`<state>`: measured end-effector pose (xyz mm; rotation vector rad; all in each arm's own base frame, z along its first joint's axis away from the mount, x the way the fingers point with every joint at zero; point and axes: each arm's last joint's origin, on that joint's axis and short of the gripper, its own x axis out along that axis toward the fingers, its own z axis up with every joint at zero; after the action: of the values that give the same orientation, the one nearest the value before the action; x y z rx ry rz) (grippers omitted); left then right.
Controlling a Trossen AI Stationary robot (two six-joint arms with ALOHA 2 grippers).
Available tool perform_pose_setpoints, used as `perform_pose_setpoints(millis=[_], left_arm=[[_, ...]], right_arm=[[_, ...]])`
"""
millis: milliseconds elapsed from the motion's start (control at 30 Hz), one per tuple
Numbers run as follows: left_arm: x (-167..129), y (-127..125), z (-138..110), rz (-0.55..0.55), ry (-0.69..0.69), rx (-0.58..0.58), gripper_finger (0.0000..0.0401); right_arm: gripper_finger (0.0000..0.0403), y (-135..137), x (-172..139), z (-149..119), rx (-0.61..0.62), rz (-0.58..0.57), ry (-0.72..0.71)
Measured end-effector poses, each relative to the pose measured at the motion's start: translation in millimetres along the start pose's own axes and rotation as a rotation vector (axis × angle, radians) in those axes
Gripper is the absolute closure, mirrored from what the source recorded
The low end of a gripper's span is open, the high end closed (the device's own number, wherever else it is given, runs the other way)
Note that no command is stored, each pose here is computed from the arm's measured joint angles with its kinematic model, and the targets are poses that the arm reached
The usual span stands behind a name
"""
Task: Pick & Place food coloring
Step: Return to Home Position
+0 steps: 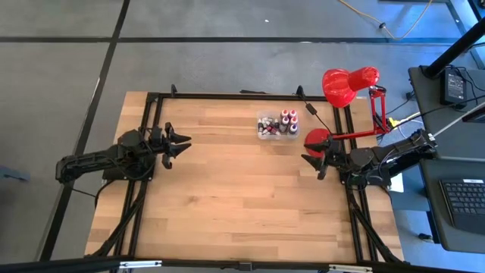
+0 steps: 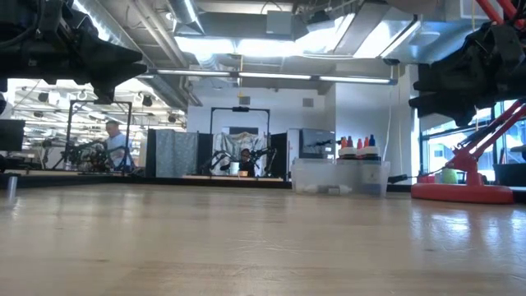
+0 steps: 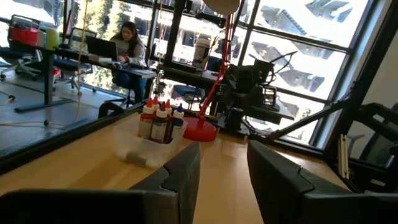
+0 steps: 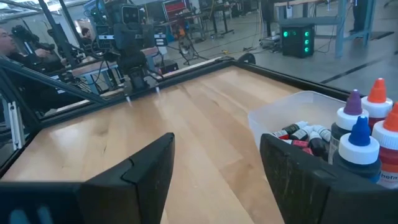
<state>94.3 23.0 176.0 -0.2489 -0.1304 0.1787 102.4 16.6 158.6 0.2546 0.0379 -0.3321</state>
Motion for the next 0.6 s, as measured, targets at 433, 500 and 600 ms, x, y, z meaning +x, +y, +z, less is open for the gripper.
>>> perform_pose_setpoints(millis=[433,500,600], left_arm=[[0.0,0.0,0.0,0.0,0.0,0.0,0.0274],[0.0,0.0,0.0,0.0,0.0,0.0,0.0274],[0.0,0.0,0.0,0.0,0.0,0.0,0.0274]], right_arm=[[0.0164,1.4,-1.3,1.5,-0.015,0.065,-0.001],[0.0164,1.2,-3.0,4.1,-0.043,0.084,-0.024],[0.0164,0.5,-5.7,8.1,-0.066,0.101,-0.064]])
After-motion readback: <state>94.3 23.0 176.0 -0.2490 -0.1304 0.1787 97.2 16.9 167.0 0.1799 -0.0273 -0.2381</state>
